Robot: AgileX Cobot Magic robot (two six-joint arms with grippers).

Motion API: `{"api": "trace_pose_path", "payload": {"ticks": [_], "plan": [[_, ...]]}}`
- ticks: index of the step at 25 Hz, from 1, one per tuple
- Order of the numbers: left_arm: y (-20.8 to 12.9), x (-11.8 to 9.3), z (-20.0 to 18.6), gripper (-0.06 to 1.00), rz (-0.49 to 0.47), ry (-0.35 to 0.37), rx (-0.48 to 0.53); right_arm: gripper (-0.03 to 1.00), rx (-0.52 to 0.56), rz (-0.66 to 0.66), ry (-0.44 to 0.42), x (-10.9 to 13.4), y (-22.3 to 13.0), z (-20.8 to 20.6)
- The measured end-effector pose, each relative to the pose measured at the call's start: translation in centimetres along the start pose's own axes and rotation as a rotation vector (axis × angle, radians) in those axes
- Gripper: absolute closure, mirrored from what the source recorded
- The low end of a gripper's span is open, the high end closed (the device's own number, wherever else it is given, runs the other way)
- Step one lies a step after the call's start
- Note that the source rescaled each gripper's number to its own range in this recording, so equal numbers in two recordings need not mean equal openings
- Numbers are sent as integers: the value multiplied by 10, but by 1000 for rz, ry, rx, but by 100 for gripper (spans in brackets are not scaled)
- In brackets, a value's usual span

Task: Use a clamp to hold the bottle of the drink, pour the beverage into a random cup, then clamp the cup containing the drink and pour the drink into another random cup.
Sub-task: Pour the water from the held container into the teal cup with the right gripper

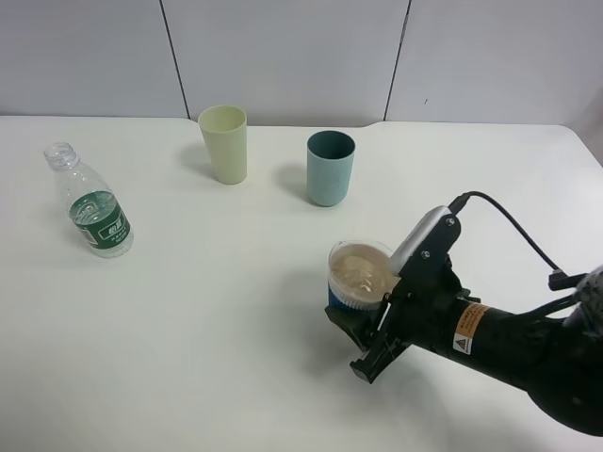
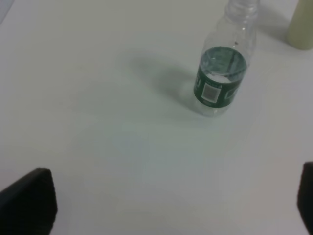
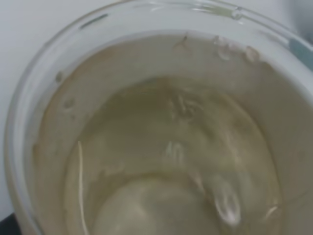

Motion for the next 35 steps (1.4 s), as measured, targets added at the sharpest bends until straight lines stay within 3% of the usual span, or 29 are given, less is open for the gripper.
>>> {"api": "trace_pose_path", "payload": {"ticks": [11,16,27,35], "plan": [[0,0,0,-5,0,0,0,96,-78,87,-106,-24,28,-6],[0,0,0,-5,1,0,0,96,-65,111,-98,-27,45,3],[0,0,0,-5,0,0,0,96,-50,67,31,-18,85,38],[0,0,0,-5,1,0,0,96,14,52,117,-37,116,63]]}}
Point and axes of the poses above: a point on each arm's last joint axis where the gripper is mounted, z pointing out along that axis toward the gripper, x along the wrist's bending axis when the last joint is at zero, y = z × x, the point moved 10 cm from there along z, pointing out along that axis toward the gripper, and after that the axes turned 5 degrees about -z, right-handed, at the moved point
